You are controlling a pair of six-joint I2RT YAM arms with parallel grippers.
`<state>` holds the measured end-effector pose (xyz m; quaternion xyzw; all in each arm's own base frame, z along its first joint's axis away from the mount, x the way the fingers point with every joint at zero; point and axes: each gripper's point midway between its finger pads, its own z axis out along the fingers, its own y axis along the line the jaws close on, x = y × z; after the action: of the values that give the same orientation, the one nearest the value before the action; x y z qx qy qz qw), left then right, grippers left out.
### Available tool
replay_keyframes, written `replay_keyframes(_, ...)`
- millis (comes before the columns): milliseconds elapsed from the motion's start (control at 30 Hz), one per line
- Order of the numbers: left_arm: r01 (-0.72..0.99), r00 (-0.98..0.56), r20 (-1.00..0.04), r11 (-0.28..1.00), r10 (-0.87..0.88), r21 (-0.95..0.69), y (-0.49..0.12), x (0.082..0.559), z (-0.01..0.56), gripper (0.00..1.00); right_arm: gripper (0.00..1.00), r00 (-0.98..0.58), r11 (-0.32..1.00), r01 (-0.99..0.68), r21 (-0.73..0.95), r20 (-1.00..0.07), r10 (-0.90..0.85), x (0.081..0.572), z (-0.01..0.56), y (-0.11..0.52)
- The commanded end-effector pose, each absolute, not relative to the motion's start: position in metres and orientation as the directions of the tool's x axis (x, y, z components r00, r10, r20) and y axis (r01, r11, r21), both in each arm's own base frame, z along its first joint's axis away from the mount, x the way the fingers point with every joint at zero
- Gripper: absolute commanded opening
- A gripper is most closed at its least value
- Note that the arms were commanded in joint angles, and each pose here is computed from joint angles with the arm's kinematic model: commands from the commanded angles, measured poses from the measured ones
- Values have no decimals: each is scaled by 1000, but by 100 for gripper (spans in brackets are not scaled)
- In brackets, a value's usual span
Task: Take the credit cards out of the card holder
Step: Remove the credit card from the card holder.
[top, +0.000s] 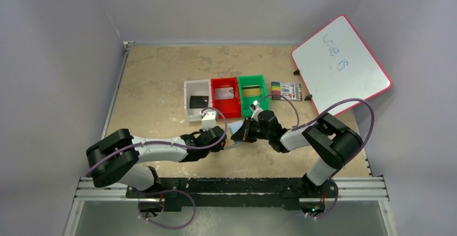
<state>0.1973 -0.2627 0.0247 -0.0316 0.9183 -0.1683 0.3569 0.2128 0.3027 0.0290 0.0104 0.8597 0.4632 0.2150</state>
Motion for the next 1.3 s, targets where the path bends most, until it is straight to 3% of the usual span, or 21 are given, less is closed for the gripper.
replay_keyframes(0,95,-753,-634,924,-176,-370,-278,197,31,0,0,-894,580,-248,776,-414,171,215,42,322)
replay_keyframes(200,79,-746,-644,939,-168,-336,-266,196,29,0,0,-880,663,-157,732,-408,242,219,39,297)
replay_keyframes(1033,83,-734,-657,938,-171,-337,-258,195,35,0,0,-878,589,-88,803,-342,335,212,41,279)
replay_keyframes(1100,79,-724,-665,936,-182,-343,-259,197,41,5,0,-884,588,-85,804,-333,327,211,38,281)
replay_keyframes(1133,67,-691,-688,928,-221,-366,-259,204,60,16,0,-888,582,-71,810,-317,333,211,35,282)
replay_keyframes(1267,64,-641,-715,909,-280,-413,-261,213,88,27,0,-883,593,-51,804,-313,349,212,32,279)
